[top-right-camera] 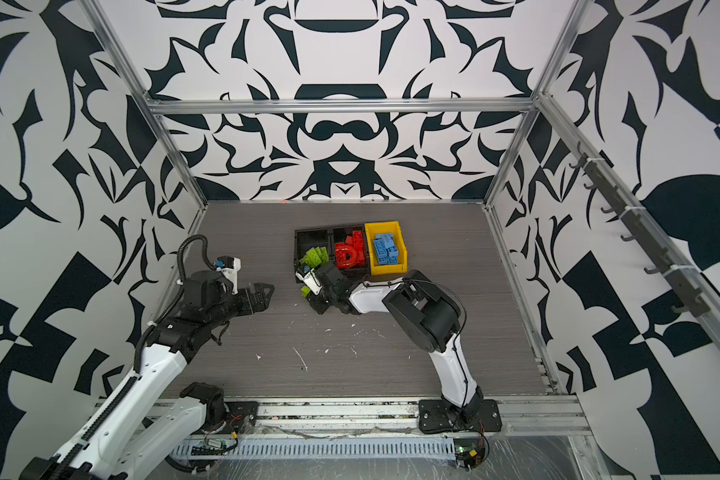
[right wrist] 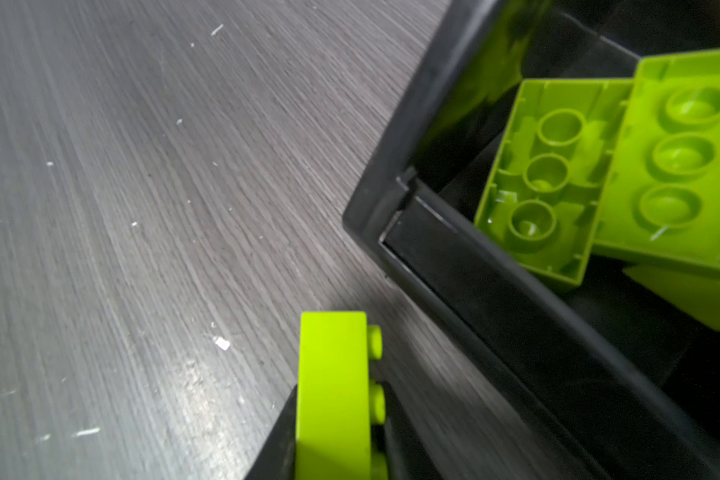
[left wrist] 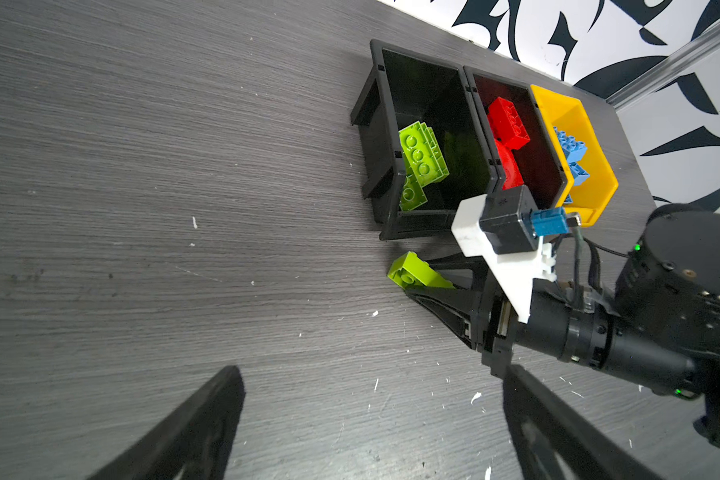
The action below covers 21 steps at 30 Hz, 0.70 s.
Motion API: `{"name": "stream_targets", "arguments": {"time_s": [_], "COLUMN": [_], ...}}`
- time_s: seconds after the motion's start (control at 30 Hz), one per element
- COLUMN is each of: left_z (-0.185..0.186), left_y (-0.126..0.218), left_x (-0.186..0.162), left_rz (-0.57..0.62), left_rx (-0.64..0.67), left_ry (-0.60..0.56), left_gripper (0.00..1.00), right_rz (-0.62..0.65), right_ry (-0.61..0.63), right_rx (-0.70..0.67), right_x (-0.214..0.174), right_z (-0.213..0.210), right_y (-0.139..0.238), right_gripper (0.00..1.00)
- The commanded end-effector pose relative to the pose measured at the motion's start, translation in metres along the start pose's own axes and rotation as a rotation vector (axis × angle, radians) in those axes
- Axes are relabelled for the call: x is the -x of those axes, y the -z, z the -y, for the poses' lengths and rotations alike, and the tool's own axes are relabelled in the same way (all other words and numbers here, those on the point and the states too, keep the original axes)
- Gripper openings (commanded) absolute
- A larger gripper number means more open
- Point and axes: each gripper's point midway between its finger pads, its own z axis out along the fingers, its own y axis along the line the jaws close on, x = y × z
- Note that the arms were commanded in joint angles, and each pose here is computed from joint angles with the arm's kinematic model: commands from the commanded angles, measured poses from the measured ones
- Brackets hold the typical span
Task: Sort the legos into containers by color
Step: 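Lift the lime-green brick with the right gripper and drop it into the black compartment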
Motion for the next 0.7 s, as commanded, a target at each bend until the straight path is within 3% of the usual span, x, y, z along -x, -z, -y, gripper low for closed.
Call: {"name": "stream_targets", "arguments": {"time_s": [0.0,0.4,0.67], "left_z": [-0.001,-0.015,-0.033], "left_y": [0.003,0.003,-0.004], "left_x": [-0.003,0.004,0.011], "left_rz": [-0.004,0.031,0.123], "left_rx": [0.003,0.084,0.160], "left_ry": [0.011,-0.027,-0.073], "left_gripper": [1.00,1.00,1.00], "right_rz": [0.042,0.139,0.193], "right_ry": [0.007,-0.081,-0.143], "right_rx": [0.012,-0.067,-0.141], "right_x": [0.022,0.082,0.115], "right_z": [-0.009,0.001,0.052], "right_y": [0.016,0.070,0.065], "right_gripper": [0.26,0.17,0.22]}}
